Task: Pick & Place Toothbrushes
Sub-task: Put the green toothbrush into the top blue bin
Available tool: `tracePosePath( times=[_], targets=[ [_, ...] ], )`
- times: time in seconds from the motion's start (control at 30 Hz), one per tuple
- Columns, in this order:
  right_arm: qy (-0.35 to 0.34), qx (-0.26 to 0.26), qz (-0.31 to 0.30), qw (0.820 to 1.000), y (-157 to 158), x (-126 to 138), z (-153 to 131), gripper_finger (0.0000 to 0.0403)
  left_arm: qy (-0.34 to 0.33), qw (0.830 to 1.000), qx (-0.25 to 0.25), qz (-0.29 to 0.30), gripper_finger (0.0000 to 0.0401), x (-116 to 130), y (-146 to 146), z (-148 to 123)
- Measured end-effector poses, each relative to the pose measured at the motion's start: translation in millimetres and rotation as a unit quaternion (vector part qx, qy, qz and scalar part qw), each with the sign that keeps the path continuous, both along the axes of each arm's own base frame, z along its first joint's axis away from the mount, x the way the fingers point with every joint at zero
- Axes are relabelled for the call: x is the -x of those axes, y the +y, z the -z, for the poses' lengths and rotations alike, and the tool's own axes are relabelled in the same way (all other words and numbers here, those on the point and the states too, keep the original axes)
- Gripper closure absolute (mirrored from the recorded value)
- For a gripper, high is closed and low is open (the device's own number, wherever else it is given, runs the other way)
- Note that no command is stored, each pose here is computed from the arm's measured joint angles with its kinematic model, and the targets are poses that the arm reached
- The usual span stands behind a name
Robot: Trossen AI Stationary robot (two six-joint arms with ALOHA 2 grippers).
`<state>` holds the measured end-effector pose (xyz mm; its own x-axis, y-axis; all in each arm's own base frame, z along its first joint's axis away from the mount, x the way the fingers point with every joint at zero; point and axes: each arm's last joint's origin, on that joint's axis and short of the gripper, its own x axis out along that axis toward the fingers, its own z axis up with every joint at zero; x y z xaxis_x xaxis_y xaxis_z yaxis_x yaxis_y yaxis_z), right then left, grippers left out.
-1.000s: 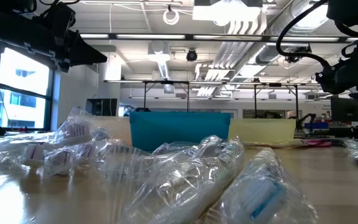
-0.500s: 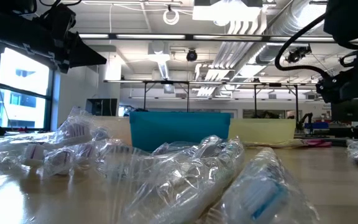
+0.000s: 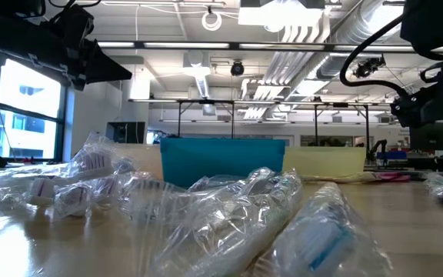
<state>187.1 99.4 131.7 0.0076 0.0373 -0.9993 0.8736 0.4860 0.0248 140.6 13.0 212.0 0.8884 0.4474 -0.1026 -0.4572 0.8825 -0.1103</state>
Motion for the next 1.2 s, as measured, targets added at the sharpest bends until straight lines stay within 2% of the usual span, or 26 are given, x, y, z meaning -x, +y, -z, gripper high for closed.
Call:
tracePosePath(
  times=[0.6, 0.77, 1.07, 1.2],
  targets=[
    [-0.001, -0.013, 0.002, 1.0, 0.8, -0.9, 0.5, 0.0357, 0.0, 1.0, 0.0, 0.0, 0.0401, 0.0, 0.0, 0.0],
    [-0.006, -0.049, 0.016, 0.999, -4.4, -1.9, -6.0, 0.0357, 0.0, 1.0, 0.0, 0.0, 0.0401, 0.0, 0.0, 0.0],
    [-0.115, -0.113, -0.008, 0.987, -25.1, 0.6, -48.7, 0.0357, -0.006, 1.0, 0.0, 0.0, 0.0401, -0.1, 0.0, -1.1],
    [-0.192, -0.085, -0.013, 0.978, -43.1, 4.8, -69.3, 0.0357, -0.022, 1.0, 0.0, -0.002, 0.0401, -0.3, 0.1, -4.1]
  ],
)
